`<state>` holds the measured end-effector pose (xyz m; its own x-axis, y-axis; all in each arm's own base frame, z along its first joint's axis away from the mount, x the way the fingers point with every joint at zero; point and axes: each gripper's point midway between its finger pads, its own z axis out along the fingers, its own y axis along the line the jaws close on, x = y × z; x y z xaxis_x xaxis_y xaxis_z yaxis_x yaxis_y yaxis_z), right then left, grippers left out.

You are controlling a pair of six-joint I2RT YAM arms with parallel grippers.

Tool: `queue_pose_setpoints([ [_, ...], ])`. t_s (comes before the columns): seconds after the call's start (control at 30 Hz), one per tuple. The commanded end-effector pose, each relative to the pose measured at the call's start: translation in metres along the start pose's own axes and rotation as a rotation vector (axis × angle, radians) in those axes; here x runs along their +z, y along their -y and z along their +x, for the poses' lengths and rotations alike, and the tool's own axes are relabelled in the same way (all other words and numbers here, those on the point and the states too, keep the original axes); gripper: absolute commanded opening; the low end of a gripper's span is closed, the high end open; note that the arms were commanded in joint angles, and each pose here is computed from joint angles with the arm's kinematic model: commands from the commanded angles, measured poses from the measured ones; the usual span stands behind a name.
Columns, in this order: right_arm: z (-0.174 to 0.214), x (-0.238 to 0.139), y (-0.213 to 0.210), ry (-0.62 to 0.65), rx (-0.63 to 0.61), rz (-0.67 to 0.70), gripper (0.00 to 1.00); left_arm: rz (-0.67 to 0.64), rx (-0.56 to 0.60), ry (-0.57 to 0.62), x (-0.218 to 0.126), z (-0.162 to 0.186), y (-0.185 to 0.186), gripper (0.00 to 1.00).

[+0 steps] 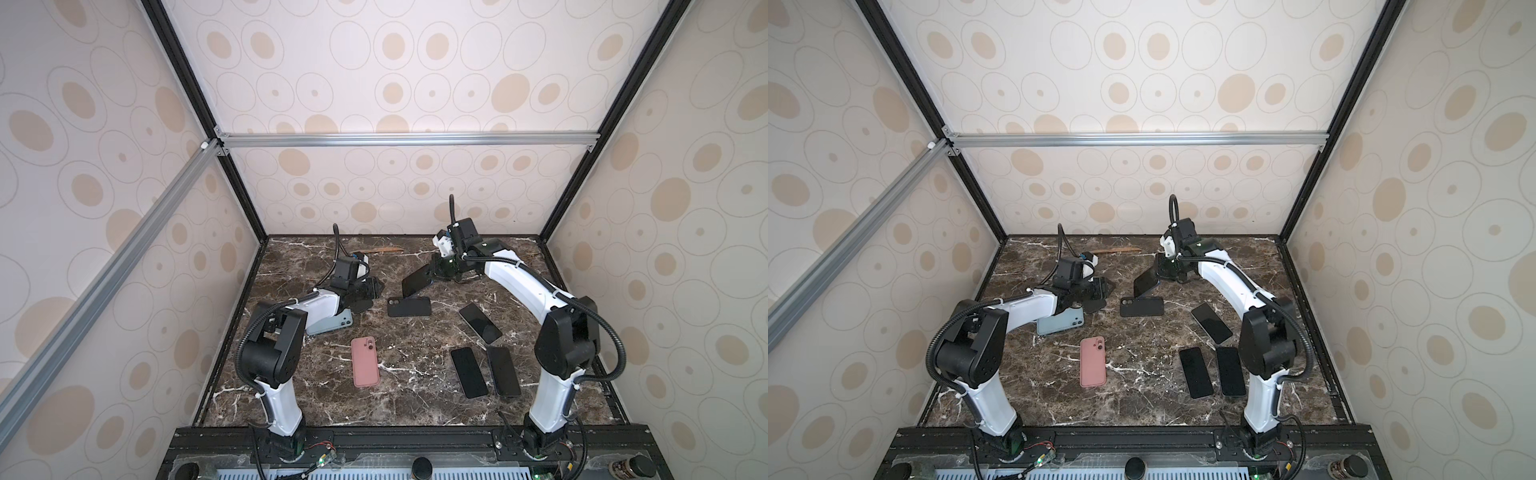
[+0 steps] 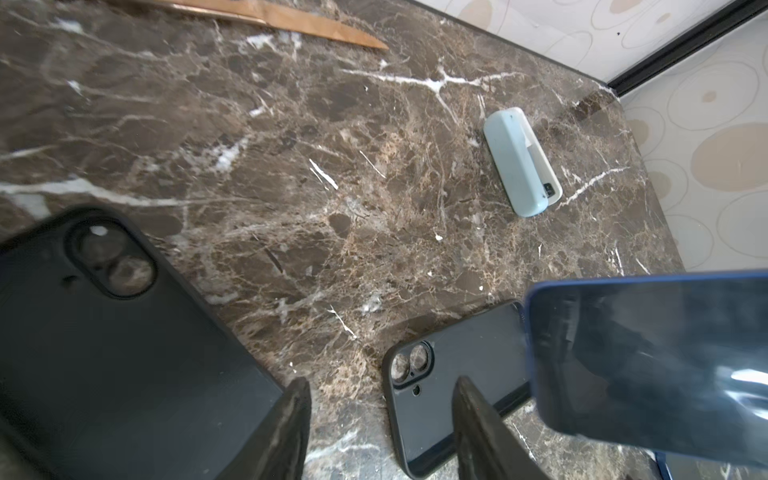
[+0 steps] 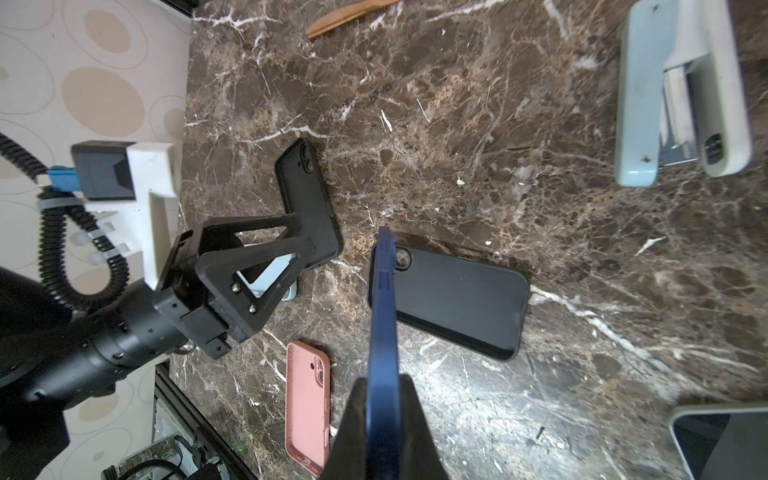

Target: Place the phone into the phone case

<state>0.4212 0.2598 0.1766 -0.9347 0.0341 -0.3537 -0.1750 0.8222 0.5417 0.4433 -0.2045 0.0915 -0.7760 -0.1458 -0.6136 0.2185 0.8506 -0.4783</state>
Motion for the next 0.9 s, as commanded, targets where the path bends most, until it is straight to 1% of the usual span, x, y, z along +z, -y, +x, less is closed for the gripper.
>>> queue_pose_setpoints([
  [0.0, -0.004, 0.002, -0.013, -0.017, 0.001, -0.057, 0.00, 0.037, -0.025, -0.035, 0.005, -0.002, 0.007, 0.54],
  [0.1, 0.006, 0.013, -0.002, -0.053, 0.010, -0.033, 0.00, 0.040, -0.042, -0.093, 0.015, 0.010, 0.007, 0.53],
  [0.23, 0.015, 0.020, 0.009, -0.076, 0.006, -0.006, 0.00, 0.060, -0.035, -0.147, 0.025, 0.023, 0.013, 0.52],
  [0.47, 0.034, 0.023, 0.026, -0.102, 0.010, 0.033, 0.00, 0.067, -0.017, -0.196, 0.033, 0.039, 0.024, 0.52],
  [0.6, 0.042, 0.022, 0.036, -0.106, 0.020, 0.058, 0.00, 0.095, -0.022, -0.226, 0.037, 0.047, 0.030, 0.52],
  [0.7, 0.047, 0.019, 0.046, -0.113, 0.033, 0.083, 0.00, 0.097, -0.030, -0.241, 0.039, 0.051, 0.031, 0.52],
  [0.87, 0.053, 0.012, 0.062, -0.118, 0.071, 0.108, 0.00, 0.110, -0.022, -0.233, 0.036, 0.047, 0.036, 0.52],
])
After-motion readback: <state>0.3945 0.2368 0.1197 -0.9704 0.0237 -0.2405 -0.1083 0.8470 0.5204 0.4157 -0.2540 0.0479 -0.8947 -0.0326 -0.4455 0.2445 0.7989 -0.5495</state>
